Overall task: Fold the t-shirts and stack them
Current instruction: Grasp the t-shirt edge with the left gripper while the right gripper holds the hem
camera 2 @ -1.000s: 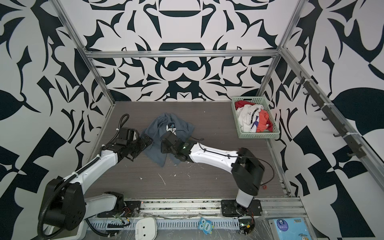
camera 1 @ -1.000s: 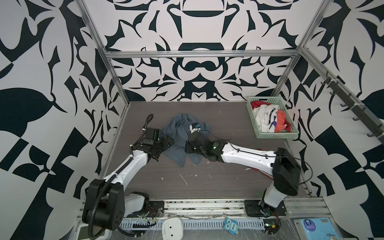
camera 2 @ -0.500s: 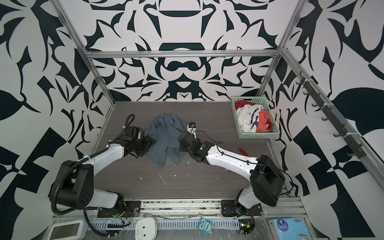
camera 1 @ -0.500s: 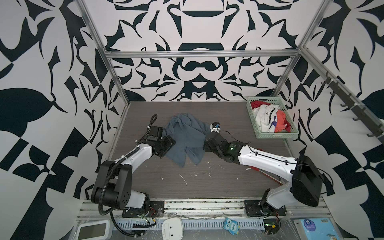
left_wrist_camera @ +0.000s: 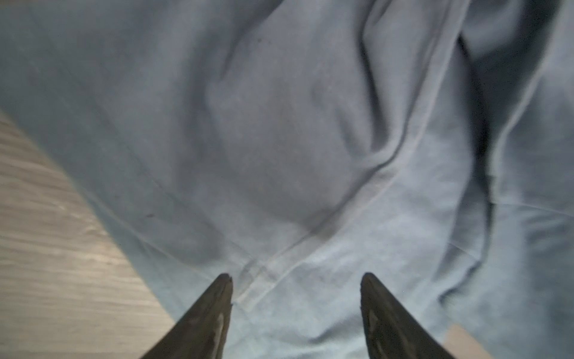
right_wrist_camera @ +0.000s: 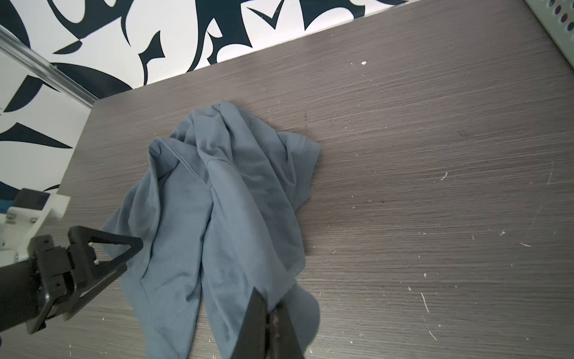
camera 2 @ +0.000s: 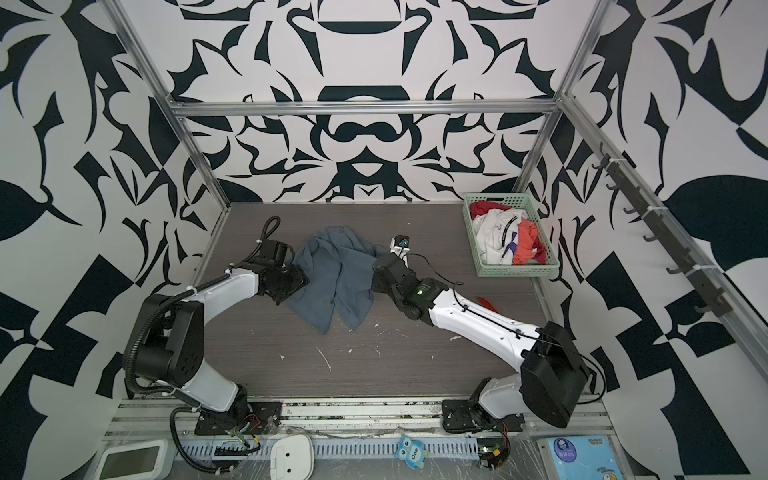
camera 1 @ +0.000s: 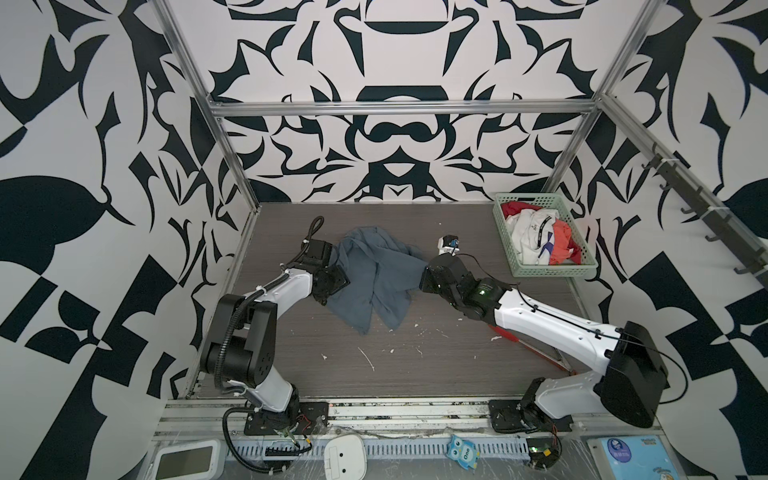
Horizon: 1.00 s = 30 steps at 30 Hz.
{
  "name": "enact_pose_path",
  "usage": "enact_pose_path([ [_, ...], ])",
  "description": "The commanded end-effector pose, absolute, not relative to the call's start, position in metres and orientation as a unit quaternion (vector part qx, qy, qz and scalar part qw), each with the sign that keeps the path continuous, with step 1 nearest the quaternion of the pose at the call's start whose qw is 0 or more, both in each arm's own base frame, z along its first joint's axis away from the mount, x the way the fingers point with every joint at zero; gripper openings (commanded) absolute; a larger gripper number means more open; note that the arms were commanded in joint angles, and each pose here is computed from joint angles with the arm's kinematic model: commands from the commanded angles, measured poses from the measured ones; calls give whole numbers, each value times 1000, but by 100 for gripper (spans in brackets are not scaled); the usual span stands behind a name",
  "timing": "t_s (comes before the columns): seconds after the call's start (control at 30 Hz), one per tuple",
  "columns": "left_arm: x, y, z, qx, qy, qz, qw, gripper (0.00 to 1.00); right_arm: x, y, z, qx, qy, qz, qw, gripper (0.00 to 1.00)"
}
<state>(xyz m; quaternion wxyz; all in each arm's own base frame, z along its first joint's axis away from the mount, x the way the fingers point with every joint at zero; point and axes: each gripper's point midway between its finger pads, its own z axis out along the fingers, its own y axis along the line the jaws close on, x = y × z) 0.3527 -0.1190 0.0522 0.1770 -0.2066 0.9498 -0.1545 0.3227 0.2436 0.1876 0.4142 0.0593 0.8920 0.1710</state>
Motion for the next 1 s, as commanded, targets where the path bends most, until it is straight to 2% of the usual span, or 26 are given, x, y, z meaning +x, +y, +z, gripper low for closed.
enact_pose_path([
  [0.0,340,-117,46,-157,970,-92,161,69,326,239,195,68,886,174,424,0],
  [0.1,340,-112,42,-150,974,-62,156,69,327,236,196,71,886,174,425,0],
  [0.2,336,-112,33,-137,979,-42,144,62,327,233,196,72,886,171,426,0],
  [0.33,330,-107,32,-109,982,21,151,62,327,227,196,77,886,169,426,0],
  [0.5,326,-101,30,-105,982,36,154,62,327,223,196,82,885,169,427,0],
  [0.97,332,-93,10,-83,982,71,155,37,326,218,198,87,884,168,428,0],
])
